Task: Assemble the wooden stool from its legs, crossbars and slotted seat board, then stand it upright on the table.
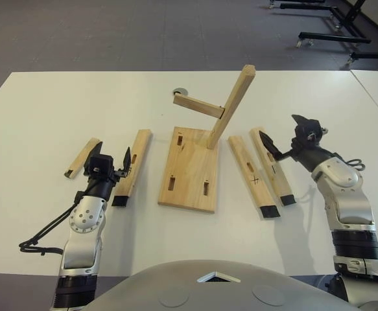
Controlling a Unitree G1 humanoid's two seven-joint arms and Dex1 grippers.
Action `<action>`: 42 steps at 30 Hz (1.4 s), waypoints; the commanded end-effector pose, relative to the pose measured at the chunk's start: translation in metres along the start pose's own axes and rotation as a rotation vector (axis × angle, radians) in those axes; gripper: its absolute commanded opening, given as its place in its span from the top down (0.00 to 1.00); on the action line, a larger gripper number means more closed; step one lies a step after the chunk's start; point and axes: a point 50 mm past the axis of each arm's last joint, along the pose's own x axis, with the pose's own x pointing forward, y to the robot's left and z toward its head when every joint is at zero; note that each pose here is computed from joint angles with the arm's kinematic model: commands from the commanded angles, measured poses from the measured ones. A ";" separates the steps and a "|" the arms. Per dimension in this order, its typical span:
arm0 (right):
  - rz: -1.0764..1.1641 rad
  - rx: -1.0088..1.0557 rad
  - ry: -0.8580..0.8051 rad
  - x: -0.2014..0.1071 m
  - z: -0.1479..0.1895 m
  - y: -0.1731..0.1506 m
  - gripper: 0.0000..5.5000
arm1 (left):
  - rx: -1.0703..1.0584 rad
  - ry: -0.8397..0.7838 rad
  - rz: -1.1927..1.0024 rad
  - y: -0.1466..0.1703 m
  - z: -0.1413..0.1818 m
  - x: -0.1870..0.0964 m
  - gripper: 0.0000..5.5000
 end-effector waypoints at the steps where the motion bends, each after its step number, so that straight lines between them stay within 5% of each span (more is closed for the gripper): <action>1: -0.042 0.001 0.009 0.006 0.008 -0.007 0.04 | -0.010 0.009 0.001 -0.002 -0.003 0.000 0.30; 10: -0.047 0.065 0.310 -0.040 -0.035 0.005 0.04 | -0.017 0.020 0.016 -0.001 -0.004 -0.007 0.30; 26: 0.112 0.103 0.629 -0.060 -0.056 0.015 0.04 | -0.058 0.016 0.047 -0.009 -0.003 -0.006 0.30; 42: 0.011 0.242 0.772 -0.051 -0.051 0.005 0.55 | -0.077 -0.002 0.086 -0.012 0.002 -0.007 0.30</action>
